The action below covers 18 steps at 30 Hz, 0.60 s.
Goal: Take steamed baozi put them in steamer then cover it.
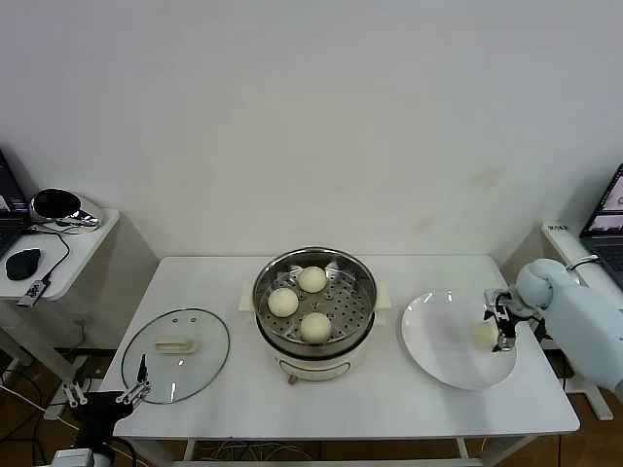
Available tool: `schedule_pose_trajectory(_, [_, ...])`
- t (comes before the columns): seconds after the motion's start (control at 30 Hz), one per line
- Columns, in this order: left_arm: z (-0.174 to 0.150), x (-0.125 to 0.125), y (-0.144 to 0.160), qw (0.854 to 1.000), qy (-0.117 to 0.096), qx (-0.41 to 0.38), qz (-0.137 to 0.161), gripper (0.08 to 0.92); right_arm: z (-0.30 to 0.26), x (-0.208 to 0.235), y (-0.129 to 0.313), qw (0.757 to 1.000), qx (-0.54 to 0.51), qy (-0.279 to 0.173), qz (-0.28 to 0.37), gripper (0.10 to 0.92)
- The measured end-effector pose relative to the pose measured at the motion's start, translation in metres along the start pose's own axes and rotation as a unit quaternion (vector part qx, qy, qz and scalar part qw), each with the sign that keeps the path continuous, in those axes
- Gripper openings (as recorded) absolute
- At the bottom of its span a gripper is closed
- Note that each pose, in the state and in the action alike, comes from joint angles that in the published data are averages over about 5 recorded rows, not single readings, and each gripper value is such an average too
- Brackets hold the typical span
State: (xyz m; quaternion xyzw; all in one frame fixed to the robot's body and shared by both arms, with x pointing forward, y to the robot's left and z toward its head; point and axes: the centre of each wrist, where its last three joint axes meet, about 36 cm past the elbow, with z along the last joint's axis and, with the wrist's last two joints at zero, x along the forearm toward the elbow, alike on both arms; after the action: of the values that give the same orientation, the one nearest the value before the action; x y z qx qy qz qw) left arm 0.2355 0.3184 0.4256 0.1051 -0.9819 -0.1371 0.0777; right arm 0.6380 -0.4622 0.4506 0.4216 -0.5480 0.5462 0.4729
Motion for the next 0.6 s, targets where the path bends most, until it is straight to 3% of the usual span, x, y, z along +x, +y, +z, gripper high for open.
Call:
schedule_pose_trajectory(0.33, [-0.002, 0.003, -0.001, 1.0, -0.002, 0.002, 0.0, 0.823, -0.001, -0.003, -0.001, 1.0, -0.003, -0.001, 0.0, 0.592])
schedule_pose_trajectory(0.6, [-0.005, 0.005, -0.001, 1.0, -0.005, 0.002, -0.001, 0.823, -0.002, 0.009, -0.004, 1.0, -0.004, -0.002, 0.002, 0.515])
